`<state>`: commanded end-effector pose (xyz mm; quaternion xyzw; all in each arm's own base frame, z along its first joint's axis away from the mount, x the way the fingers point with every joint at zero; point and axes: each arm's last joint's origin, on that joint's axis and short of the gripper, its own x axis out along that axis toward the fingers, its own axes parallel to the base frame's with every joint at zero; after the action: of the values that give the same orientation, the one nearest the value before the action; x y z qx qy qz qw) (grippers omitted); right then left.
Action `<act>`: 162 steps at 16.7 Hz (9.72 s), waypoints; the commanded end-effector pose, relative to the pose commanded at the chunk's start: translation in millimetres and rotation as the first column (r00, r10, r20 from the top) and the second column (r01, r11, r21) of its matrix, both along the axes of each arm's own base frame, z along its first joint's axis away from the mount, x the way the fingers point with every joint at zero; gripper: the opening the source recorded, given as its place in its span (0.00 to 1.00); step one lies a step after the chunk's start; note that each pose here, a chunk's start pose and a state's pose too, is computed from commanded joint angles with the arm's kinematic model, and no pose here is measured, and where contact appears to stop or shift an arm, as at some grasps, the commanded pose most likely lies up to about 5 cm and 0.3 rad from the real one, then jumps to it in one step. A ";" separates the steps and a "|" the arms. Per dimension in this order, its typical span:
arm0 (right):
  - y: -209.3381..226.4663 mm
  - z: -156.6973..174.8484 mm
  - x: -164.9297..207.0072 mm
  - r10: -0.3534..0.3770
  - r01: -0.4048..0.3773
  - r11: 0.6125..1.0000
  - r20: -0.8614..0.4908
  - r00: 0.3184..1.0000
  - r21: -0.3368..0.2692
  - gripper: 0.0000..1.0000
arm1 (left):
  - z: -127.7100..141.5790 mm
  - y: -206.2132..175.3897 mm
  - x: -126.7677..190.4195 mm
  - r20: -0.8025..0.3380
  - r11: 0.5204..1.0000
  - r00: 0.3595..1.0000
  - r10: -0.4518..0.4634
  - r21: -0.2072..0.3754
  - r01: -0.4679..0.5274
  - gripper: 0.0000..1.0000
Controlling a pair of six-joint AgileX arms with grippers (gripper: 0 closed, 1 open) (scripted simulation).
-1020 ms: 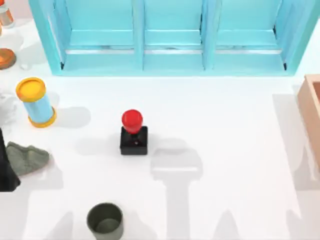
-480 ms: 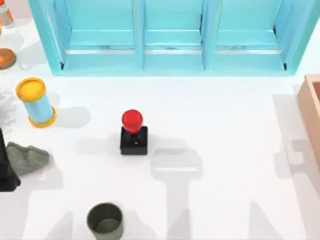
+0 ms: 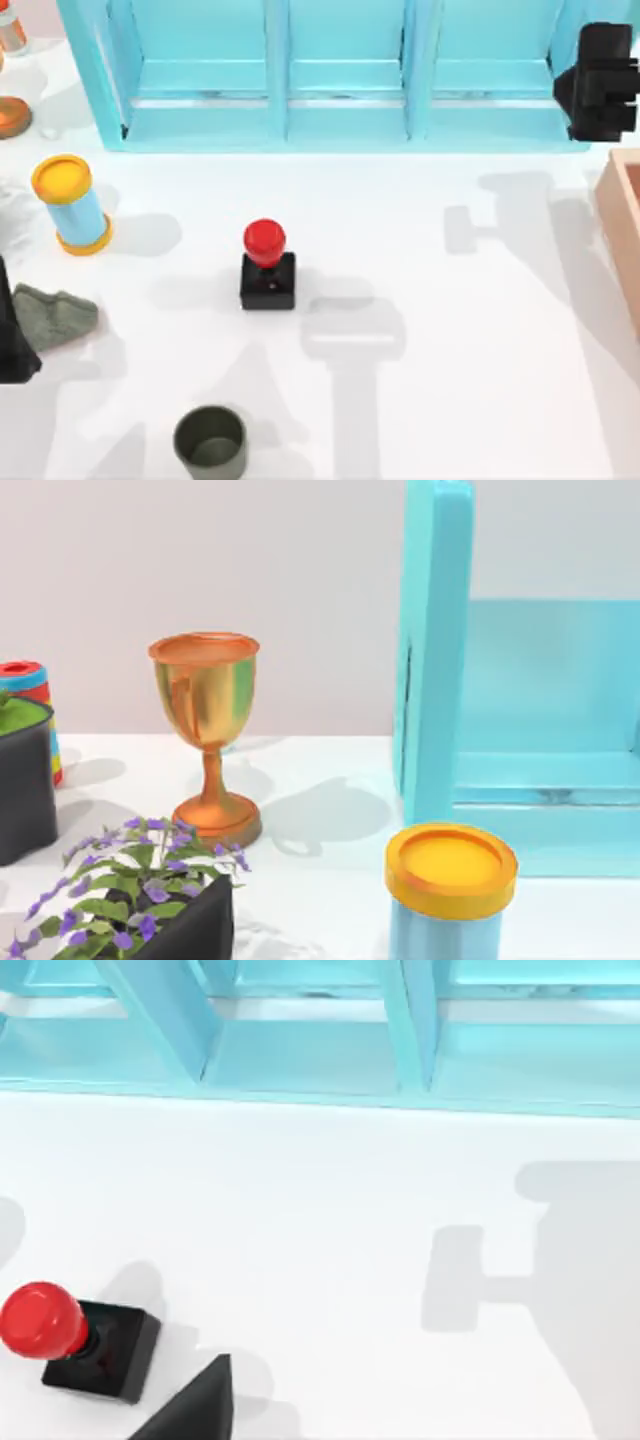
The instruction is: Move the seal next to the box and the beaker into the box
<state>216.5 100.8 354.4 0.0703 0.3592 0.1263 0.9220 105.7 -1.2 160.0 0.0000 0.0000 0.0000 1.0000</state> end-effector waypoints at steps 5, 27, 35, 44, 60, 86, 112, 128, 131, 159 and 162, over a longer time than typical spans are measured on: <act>91.6 40.6 62.8 0.025 -0.019 0.999 -0.171 0.985 0.040 1.00 | 0.0 0.0 0.0 0.000 1.000 1.000 0.000 0.000 0.000 1.00; 282.4 -132.1 113.2 -0.194 0.031 0.957 -0.563 0.803 -0.287 1.00 | 0.0 0.0 0.0 0.000 1.000 1.000 0.000 0.000 0.000 1.00; 288.8 -177.1 124.1 -0.190 0.028 0.958 -0.561 0.806 -0.284 1.00 | 0.0 0.0 0.0 0.000 1.000 1.000 0.000 0.000 0.000 1.00; 285.0 -206.6 127.9 -0.191 0.028 0.958 -0.561 0.805 -0.286 1.00 | 0.0 0.0 0.0 0.000 1.000 1.000 0.000 0.000 0.000 1.00; 285.0 -206.6 127.9 -0.191 0.028 0.958 -0.561 0.805 -0.286 0.00 | 0.0 0.0 0.0 0.000 1.000 1.000 0.000 0.000 0.000 1.00; 195.5 -114.2 130.1 -0.196 0.020 0.954 -0.571 0.797 -0.300 0.00 | 0.0 0.0 0.0 0.000 1.000 1.000 0.000 0.000 0.000 1.00; 12.0 -85.4 30.8 -0.174 0.020 0.964 -0.570 0.803 -0.266 0.00 | 0.0 0.0 0.0 0.000 1.000 1.000 0.000 0.000 0.000 1.00; 13.1 -148.4 39.3 -0.173 0.020 0.964 -0.569 0.804 -0.266 0.00 | 0.0 0.0 0.0 0.000 1.000 1.000 0.000 0.000 0.000 1.00; 13.0 -149.8 39.3 -0.174 0.020 0.964 -0.570 0.803 -0.266 0.00 | 0.0 0.0 0.0 0.000 1.000 1.000 0.000 0.000 0.000 1.00; 15.8 -122.9 43.9 -0.175 0.019 0.963 -0.571 0.802 -0.269 1.00 | 0.0 0.0 0.0 0.000 1.000 1.000 0.000 0.000 0.000 1.00; 16.4 -90.4 44.4 -0.177 0.015 0.962 -0.578 0.797 -0.274 1.00 | 0.0 0.0 0.0 0.000 1.000 1.000 0.000 0.000 0.000 1.00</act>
<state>260.9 117.1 264.0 0.0054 0.6403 0.0033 0.7681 105.7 -1.2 160.0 0.0000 0.0000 0.0000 1.0000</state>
